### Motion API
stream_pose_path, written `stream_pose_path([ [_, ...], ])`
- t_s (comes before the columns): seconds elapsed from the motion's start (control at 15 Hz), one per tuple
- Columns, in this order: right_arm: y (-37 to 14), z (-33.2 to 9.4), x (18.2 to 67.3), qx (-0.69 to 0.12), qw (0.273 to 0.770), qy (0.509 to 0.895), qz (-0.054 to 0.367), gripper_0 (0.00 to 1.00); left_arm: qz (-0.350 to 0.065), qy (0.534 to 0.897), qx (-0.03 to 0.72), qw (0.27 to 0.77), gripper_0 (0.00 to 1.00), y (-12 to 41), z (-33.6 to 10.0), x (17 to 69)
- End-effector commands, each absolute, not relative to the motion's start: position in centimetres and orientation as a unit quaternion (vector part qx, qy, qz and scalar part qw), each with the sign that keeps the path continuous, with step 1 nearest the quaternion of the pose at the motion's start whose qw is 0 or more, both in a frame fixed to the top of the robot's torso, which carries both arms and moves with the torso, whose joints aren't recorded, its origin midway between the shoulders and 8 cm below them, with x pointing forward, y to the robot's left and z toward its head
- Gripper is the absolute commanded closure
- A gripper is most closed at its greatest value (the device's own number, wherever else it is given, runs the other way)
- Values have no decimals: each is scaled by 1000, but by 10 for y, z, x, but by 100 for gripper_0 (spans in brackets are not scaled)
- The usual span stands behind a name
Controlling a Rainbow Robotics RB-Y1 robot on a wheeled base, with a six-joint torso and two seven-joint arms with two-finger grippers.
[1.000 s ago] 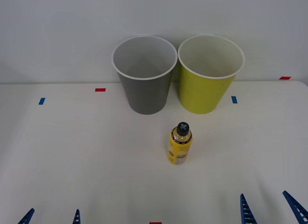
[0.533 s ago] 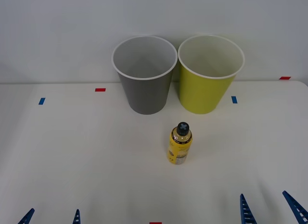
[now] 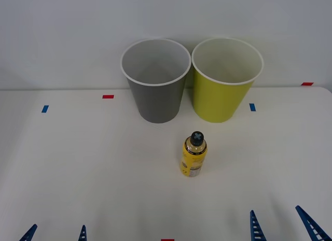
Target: Put cans in the gray bin and PET bottles in the light green bin.
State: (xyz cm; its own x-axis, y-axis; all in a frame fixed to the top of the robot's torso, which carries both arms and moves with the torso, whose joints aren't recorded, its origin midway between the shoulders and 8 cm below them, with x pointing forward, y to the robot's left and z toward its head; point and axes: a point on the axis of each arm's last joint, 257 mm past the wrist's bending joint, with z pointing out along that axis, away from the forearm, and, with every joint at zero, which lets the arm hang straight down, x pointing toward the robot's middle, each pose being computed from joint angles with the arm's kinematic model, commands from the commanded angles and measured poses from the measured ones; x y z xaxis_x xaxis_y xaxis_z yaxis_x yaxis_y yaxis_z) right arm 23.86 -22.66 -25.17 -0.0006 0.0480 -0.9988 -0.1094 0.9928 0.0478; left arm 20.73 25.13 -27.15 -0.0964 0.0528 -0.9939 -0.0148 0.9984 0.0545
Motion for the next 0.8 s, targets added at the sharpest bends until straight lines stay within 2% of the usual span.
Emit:
stream_pose_path([
  [0.07,-199,-248,244,-31,710,698,90,0,25,740,13,672,0,251,-271,207],
  [0.53,-144,-243,277,-74,730,666,133,0,25,740,13,672,0,251,-271,207],
  [0.8,-122,-242,305,-98,733,659,139,0,25,740,13,672,0,251,-271,207],
])
